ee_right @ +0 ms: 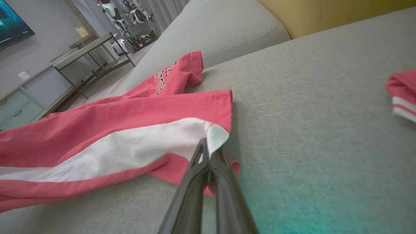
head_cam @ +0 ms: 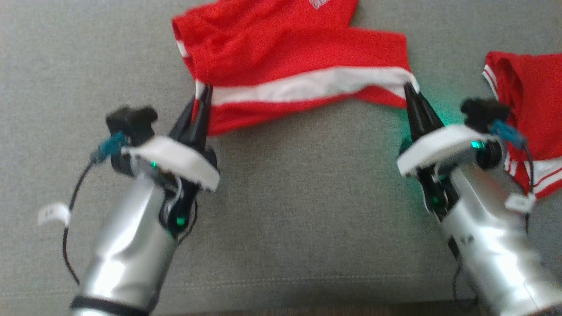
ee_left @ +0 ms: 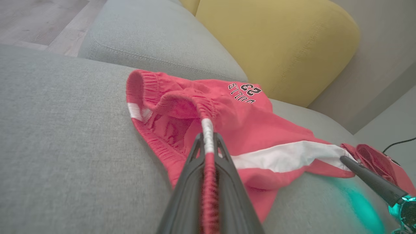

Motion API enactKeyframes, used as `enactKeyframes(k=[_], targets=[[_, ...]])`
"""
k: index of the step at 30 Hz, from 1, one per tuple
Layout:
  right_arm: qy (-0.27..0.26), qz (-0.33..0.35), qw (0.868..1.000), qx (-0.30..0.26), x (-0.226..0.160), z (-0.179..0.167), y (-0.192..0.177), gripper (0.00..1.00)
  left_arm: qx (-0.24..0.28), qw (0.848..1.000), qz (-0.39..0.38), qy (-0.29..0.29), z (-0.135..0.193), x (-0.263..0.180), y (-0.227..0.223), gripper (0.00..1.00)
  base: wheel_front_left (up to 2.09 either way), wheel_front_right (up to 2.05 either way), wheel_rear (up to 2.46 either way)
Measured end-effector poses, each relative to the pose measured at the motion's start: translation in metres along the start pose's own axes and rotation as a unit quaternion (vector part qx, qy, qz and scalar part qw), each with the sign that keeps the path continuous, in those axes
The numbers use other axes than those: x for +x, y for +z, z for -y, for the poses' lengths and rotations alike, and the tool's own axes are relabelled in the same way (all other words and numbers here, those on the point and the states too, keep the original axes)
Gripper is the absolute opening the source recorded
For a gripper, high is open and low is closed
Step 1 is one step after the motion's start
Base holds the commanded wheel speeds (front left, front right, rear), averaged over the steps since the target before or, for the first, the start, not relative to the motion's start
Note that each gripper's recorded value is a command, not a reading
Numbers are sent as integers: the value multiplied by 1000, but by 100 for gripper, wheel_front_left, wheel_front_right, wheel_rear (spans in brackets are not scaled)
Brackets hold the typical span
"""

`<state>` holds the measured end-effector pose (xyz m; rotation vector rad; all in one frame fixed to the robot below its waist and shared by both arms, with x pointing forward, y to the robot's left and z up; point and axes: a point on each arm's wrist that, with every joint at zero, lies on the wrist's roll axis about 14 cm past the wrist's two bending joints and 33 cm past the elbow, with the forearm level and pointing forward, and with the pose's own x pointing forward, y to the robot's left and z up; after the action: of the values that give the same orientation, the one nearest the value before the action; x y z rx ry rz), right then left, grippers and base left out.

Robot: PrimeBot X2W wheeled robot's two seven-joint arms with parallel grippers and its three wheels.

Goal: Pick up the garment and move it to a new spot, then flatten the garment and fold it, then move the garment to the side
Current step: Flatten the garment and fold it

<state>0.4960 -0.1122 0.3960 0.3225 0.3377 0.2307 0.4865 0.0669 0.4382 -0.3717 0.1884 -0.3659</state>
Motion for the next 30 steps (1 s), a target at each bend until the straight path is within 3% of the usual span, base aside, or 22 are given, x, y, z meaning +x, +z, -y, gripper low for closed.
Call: enactKeyframes(k=[6, 17, 23, 30], targets=[[-11, 30, 999, 19, -51, 8, -7, 0, -12, 1000, 14, -4, 14, -42, -4, 0, 0, 0, 0], [-35, 4, 999, 33, -141, -6, -28, 0, -43, 998, 12, 33, 21, -114, -23, 0, 0, 0, 0], [-43, 5, 999, 25, -158, -9, -16, 0, -53, 997, 11, 48, 23, -129, -24, 0, 0, 0, 0], [-40, -2, 999, 0, -146, -8, -1, 0, -83, 995, -4, 57, 19, -125, -22, 0, 0, 0, 0]])
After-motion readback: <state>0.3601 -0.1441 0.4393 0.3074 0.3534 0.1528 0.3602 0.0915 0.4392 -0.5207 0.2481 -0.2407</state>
